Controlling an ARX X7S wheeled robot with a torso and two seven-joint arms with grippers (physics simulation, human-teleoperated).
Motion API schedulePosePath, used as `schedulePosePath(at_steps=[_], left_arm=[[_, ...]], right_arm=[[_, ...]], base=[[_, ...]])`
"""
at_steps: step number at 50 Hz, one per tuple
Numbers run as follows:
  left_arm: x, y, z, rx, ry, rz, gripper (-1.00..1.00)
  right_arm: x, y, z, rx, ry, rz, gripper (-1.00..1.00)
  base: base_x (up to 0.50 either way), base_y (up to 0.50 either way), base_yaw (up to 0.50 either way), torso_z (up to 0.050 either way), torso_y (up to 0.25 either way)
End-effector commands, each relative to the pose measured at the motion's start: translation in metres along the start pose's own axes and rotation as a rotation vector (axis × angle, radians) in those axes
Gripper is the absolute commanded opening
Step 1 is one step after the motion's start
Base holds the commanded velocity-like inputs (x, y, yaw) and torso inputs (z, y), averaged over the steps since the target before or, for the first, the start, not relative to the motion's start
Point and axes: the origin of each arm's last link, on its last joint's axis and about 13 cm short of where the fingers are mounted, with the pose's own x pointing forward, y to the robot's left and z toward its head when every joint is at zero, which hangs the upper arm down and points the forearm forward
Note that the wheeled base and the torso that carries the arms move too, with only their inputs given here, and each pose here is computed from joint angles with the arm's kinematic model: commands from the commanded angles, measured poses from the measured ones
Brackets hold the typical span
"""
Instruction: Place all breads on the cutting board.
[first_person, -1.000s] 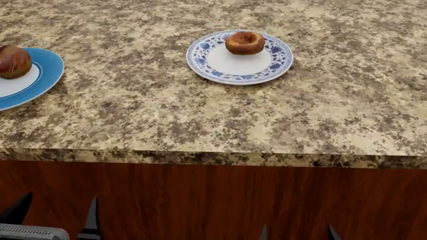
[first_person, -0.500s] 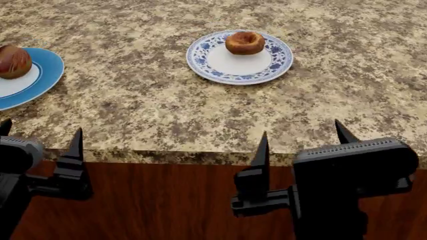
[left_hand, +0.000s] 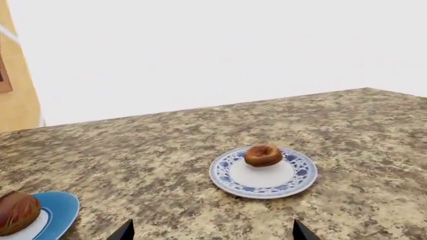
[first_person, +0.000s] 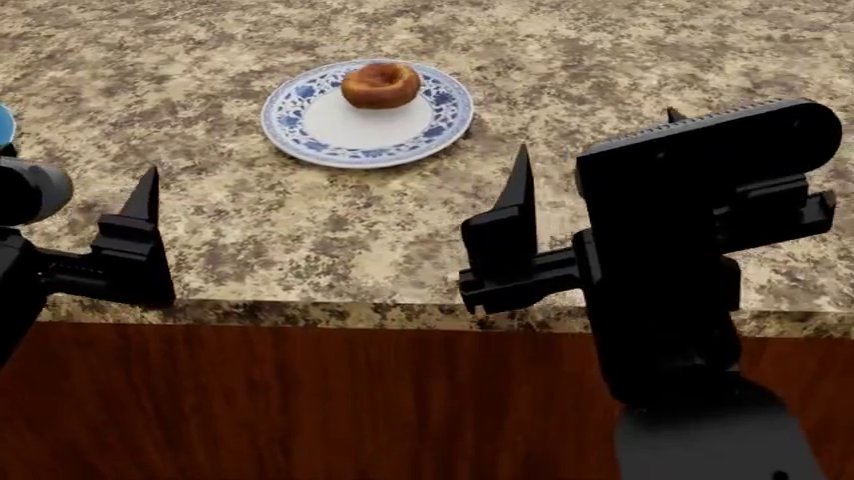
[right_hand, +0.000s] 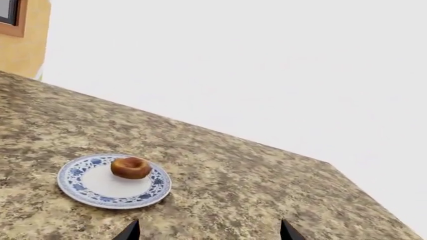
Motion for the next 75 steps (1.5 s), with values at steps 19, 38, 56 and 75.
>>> schedulePosePath(at_steps=[19,38,56,75], left_arm=[[0.001,0.008,0.008,-0.037,-0.027,0.013,1.0],[0.002,0.008,0.011,-0.042,-0.033,0.013,1.0],[0.001,0.014,0.032,-0.017,-0.005,-0.016,1.0],[-0.019,0.027,0.067,0.044,0.077,-0.058,1.0]], right_arm=[[0.012,-0.005,0.014,0.0,0.029,-0.036,1.0],[0.014,-0.006,0.014,-0.016,0.065,-0.044,1.0],[0.016,-0.011,0.014,-0.046,0.094,-0.032,1.0],[0.017,-0.015,0.023,-0.098,0.113,-0.012,1.0]], base=[[0.0,-0.38,0.0,0.0,0.0],[0.37,-0.03,0.0,0.0,0.0],[0.5,-0.04,0.0,0.0,0.001],[0.5,-0.05,0.0,0.0,0.001]])
